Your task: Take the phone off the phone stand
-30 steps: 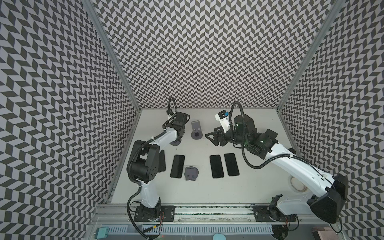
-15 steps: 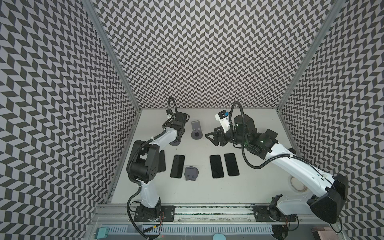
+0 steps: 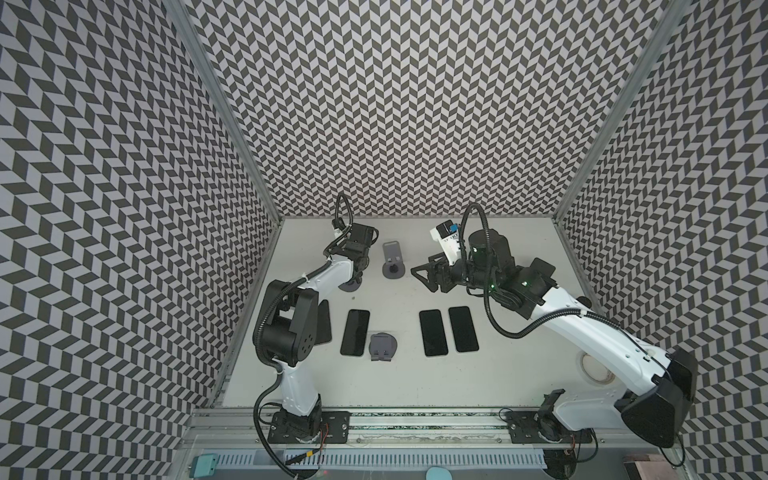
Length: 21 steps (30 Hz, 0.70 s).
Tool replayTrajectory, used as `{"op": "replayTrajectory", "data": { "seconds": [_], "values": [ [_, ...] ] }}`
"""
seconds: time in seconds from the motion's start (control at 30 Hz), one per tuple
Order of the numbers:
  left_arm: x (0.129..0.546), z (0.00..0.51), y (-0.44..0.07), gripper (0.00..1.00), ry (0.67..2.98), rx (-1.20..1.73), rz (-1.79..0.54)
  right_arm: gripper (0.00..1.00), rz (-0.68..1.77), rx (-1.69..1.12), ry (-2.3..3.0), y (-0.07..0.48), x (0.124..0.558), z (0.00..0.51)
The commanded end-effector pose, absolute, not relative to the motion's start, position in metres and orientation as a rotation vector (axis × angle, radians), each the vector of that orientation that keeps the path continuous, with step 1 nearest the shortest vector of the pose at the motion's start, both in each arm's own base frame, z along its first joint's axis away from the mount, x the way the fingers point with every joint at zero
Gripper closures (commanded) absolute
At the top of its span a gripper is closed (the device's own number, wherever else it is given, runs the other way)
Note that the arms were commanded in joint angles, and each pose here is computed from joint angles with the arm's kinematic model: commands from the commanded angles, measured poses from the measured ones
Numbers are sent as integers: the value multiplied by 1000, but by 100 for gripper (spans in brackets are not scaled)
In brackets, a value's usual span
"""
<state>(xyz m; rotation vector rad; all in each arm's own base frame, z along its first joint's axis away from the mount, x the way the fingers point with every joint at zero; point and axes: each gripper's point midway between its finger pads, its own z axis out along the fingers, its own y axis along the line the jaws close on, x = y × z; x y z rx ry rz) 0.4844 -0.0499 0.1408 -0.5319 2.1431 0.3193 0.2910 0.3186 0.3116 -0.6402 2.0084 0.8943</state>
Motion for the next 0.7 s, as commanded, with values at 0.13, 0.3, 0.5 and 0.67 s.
{"op": "replayTrajectory", "data": {
  "seconds": [0.13,0.3,0.5,0.67],
  "values": [
    [482,162,-45,30,2083,-571,272,28,914,-633,1927,318,287,335],
    [482,168,-45,32,2068,-572,252,28,912,-627,1930,317,288,335],
    [481,173,-46,32,2054,-573,233,28,919,-622,1929,318,288,337],
    [481,178,-46,32,2038,-565,221,28,916,-621,1929,317,288,338]
  ]
}}
